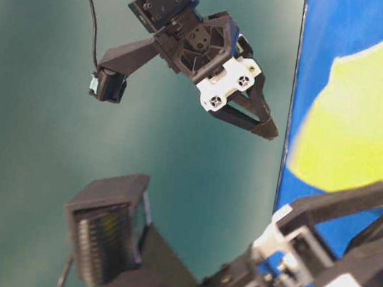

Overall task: Fold the yellow towel.
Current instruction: 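Lower the strip onto the table, open both grippers, retract outward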

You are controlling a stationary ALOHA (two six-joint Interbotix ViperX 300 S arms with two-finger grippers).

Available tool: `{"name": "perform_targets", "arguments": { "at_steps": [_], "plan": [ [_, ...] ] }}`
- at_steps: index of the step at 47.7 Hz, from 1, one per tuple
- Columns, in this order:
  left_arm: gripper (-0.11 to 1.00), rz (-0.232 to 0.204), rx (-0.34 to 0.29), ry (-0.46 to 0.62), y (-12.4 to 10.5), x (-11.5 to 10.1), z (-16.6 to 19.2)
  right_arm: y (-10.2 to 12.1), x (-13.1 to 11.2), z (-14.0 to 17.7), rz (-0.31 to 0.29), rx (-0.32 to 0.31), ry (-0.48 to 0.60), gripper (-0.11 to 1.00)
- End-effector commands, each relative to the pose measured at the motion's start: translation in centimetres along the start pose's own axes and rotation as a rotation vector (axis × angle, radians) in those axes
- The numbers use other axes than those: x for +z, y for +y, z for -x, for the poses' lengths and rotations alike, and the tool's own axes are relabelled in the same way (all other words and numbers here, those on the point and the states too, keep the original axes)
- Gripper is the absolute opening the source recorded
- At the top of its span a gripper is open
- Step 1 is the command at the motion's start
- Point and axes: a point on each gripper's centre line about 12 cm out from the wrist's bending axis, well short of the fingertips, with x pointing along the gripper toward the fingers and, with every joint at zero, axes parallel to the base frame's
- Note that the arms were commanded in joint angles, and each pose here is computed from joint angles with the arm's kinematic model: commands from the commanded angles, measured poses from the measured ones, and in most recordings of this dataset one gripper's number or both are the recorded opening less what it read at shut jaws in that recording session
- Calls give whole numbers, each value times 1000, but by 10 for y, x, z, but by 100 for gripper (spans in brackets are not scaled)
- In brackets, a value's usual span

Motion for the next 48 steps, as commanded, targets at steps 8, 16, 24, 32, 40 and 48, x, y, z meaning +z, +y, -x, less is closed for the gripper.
{"name": "perform_targets", "arguments": {
  "at_steps": [8, 16, 24, 32, 40, 48],
  "plan": [
    [72, 12, 6, 41, 1, 16, 48, 2, 11, 18, -4, 1, -34, 69],
    [71, 15, 5, 9, 2, 25, 84, 15, 17, 52, 13, 34, -94, 69],
    [70, 25, 25, -117, 13, 38, 122, 28, 16, 94, 35, 90, -192, 69],
    [70, 25, 69, -306, 31, 48, 159, 30, 5, 135, 39, 153, -337, 69],
    [70, 10, 141, -455, 51, 42, 190, 26, -14, 168, 45, 188, -449, 69],
    [70, 27, 180, -526, 61, 26, 204, 22, -44, 181, 47, 217, -499, 69]
  ]
}}
